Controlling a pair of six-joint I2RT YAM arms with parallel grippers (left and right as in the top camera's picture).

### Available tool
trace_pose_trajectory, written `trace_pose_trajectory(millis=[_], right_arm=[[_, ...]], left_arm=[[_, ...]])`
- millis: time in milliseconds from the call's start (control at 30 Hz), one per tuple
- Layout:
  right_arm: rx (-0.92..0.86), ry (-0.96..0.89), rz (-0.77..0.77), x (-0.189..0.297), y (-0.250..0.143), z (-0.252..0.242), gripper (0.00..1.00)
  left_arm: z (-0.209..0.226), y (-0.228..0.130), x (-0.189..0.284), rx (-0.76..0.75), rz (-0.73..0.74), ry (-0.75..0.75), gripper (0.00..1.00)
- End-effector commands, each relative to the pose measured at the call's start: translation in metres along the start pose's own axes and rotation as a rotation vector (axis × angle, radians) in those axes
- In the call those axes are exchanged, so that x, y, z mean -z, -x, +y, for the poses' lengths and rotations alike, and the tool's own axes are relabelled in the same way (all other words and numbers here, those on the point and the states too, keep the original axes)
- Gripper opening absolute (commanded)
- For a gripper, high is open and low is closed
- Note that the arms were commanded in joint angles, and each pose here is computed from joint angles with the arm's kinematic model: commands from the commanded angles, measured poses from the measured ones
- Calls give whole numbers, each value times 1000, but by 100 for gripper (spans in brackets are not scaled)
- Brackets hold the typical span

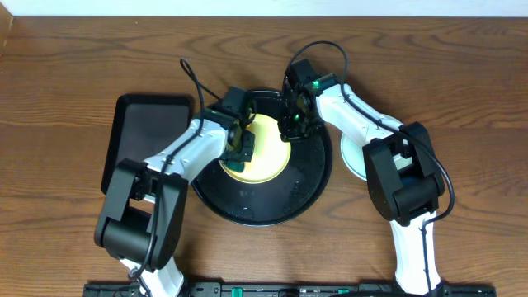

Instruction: Clean dirty plates on tray and stack at the side

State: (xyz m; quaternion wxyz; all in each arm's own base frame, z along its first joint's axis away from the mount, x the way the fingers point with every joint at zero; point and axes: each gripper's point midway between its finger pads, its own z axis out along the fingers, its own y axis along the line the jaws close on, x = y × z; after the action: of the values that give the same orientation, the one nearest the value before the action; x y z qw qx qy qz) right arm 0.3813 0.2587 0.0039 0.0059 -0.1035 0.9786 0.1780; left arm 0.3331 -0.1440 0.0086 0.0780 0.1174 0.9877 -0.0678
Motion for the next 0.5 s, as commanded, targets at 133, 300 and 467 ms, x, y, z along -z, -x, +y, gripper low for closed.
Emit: trace_pose_trajectory(millis=[133,300,467], right_arm=[[-24,-44,21,-8,-8,-10,1],[-24,-44,21,-8,-8,-10,1],[-23,-42,20,-8,-8,-9,1]], left_arm=[[-43,10,14,-159,-24,-243,7],[23,44,43,75,-125,46,8],[89,55,93,294,-212,246,8]])
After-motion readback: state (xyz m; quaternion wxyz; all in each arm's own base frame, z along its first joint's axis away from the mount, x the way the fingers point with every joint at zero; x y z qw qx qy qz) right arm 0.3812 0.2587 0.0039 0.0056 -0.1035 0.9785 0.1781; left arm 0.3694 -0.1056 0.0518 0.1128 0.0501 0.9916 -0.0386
